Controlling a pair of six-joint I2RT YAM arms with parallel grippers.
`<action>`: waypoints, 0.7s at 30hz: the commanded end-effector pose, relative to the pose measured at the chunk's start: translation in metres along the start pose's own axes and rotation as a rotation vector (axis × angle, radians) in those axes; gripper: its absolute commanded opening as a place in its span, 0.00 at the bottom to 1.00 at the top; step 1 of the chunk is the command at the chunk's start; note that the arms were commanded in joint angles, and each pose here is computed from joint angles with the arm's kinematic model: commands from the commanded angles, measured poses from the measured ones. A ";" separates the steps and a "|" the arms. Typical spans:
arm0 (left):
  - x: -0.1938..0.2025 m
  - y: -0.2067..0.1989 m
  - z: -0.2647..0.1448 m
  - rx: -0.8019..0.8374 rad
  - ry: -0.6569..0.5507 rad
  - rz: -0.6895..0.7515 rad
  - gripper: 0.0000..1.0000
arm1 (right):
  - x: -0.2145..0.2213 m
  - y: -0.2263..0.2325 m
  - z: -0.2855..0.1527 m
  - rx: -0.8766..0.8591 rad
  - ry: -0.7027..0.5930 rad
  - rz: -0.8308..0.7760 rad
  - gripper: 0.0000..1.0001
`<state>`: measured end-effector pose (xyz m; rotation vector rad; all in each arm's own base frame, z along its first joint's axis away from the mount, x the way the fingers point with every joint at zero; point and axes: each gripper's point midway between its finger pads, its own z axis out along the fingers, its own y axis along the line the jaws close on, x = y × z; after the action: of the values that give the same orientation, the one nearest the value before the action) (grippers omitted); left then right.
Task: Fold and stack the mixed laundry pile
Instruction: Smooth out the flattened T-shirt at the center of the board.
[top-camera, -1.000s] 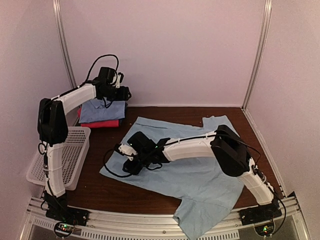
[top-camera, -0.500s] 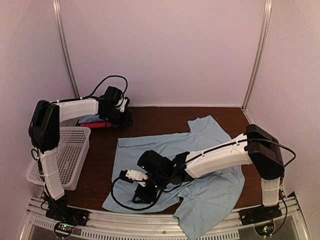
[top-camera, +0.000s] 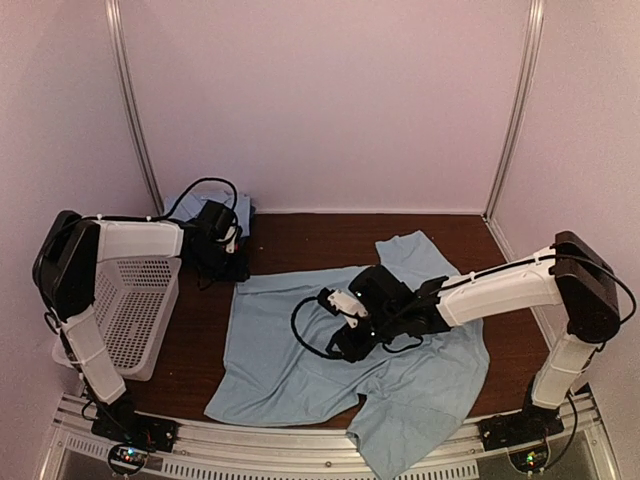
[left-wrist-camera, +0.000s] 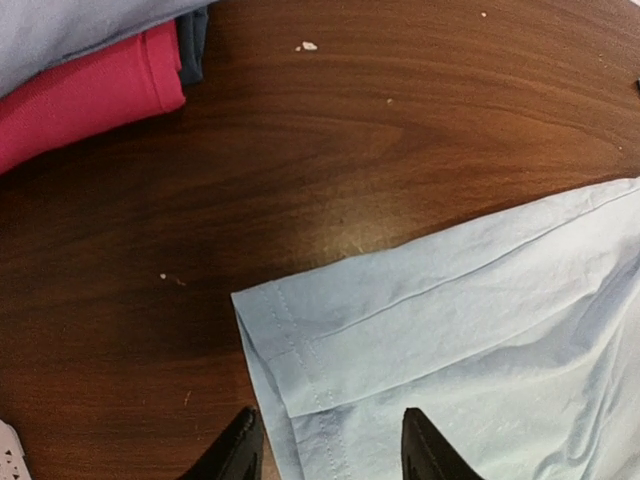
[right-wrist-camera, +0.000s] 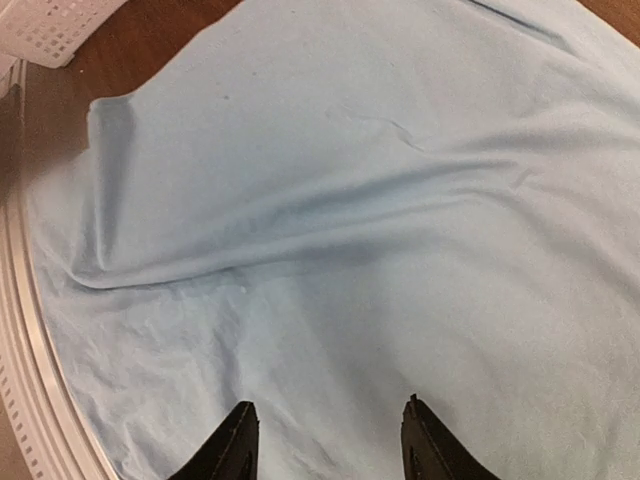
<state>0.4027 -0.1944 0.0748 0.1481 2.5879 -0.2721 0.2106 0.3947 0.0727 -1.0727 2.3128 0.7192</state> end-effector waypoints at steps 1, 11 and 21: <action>0.006 0.007 0.016 -0.006 0.006 -0.068 0.46 | 0.012 -0.015 0.003 0.069 0.012 0.067 0.49; 0.021 0.018 0.045 -0.038 0.060 -0.122 0.38 | 0.045 -0.023 0.015 0.082 0.085 0.092 0.48; -0.022 0.022 0.041 -0.039 -0.049 -0.128 0.00 | 0.074 -0.025 0.018 0.071 0.148 0.116 0.47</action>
<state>0.4112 -0.1812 0.0217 -0.0235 2.6681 -0.2550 0.2026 0.3648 0.0268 -0.9934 2.4610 0.6342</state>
